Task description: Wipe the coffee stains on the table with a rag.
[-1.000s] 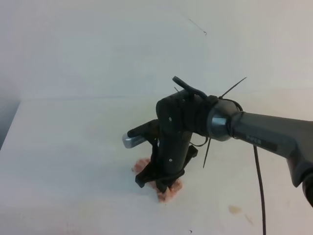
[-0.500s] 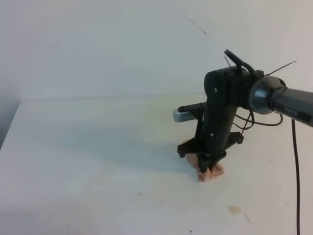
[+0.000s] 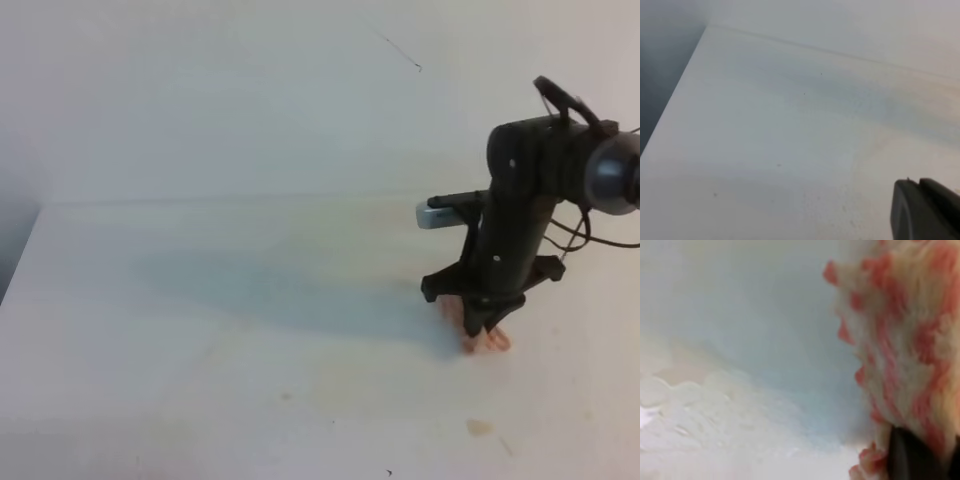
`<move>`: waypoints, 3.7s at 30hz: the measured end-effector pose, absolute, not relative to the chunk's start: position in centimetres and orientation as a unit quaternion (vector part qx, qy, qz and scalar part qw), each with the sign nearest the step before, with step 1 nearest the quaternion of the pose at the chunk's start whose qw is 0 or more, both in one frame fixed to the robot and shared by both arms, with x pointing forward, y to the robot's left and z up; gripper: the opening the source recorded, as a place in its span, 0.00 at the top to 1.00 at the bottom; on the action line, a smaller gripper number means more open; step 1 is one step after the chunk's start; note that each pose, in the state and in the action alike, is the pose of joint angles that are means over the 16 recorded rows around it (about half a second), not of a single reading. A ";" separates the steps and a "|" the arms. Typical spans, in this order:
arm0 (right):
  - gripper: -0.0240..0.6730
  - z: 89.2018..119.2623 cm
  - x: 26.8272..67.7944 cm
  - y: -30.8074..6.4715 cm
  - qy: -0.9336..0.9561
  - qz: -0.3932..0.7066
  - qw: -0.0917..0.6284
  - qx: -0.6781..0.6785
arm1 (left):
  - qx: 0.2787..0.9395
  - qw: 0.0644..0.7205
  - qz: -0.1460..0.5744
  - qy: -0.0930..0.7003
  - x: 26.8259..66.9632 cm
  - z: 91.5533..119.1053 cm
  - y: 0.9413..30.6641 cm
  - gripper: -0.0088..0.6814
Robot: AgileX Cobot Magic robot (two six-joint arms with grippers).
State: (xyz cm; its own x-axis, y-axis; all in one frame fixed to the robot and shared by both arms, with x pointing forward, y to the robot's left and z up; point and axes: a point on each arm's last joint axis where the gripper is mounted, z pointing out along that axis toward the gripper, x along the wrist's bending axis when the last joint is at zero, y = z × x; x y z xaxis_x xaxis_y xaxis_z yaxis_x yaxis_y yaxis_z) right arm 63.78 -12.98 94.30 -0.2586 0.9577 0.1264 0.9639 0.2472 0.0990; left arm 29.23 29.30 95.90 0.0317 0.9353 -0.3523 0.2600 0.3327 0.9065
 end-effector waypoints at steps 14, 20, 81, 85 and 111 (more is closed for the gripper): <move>0.82 96.3 58.7 -16.2 -0.770 -0.159 0.022 -0.617 | 0.483 0.532 0.317 0.619 29.2 95.9 29.3 0.99; 0.66 97.1 57.8 -16.4 -0.768 -0.168 0.023 -0.617 | 0.483 0.532 0.317 0.619 29.2 95.9 29.3 0.99; 0.97 120.7 34.3 -28.3 -0.604 -0.470 -0.443 -0.467 | 0.483 0.532 0.317 0.619 29.2 95.9 29.3 0.99; 0.97 118.0 32.1 -29.3 -0.562 -0.469 -0.494 -0.469 | 0.483 0.532 0.317 0.619 29.2 95.9 29.3 0.99; 0.97 95.9 29.3 -30.5 -0.542 -0.390 -0.502 -0.551 | 0.483 0.532 0.317 0.619 29.2 95.9 29.3 0.99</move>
